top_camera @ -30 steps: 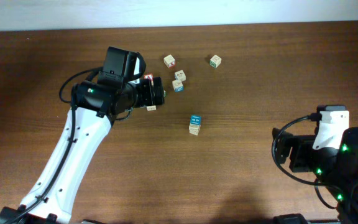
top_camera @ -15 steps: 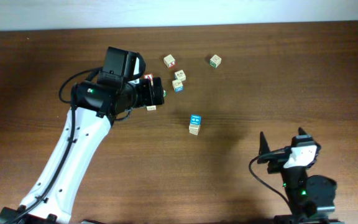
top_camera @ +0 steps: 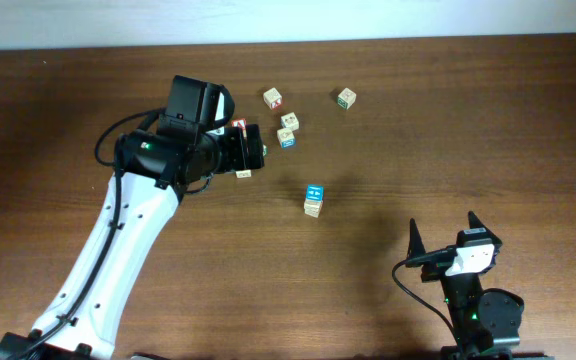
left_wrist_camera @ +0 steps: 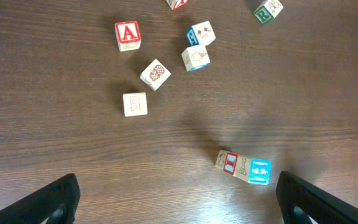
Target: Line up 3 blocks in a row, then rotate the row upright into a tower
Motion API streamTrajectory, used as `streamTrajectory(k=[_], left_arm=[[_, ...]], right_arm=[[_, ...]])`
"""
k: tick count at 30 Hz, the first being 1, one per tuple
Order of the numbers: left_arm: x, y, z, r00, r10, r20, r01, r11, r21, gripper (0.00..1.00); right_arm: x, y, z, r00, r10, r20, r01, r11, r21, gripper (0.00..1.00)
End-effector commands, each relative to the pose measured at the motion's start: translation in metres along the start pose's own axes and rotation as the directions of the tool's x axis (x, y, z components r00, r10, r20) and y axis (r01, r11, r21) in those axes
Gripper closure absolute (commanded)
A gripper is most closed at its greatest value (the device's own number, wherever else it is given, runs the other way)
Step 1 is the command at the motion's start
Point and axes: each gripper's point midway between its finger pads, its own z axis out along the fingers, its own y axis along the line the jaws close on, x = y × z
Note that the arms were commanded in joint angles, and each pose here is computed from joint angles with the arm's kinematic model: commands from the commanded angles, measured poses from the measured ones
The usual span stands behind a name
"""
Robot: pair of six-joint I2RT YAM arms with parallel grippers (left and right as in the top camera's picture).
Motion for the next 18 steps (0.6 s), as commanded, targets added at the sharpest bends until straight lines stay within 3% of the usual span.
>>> streamTrajectory(k=[1,11,16,18], left_arm=[[-0.003,0.001,-0.002,1.0,0.01,0.011,-0.01,1.0,-0.005,0.01],[-0.003,0.003,-0.002,1.0,0.01,0.013,-0.01,1.0,-0.012,0.01],[-0.016,0.025,-0.009,0.996,0.017,0.088,-0.004,0.989,-0.147,0.01],[-0.038,0.019,-0.025,0.973,0.131,0.191,-0.104,0.984,-0.146,0.01]], right_arm=[[0.003,-0.002,0.0,1.0,-0.002,0.0,0.002,1.0,0.015,0.01],[0.003,-0.002,0.0,1.0,-0.002,0.0,0.002,1.0,0.014,0.01],[0.003,-0.002,0.0,1.0,-0.002,0.0,0.002,1.0,0.015,0.01],[0.003,-0.002,0.0,1.0,-0.002,0.0,0.002,1.0,0.015,0.01]])
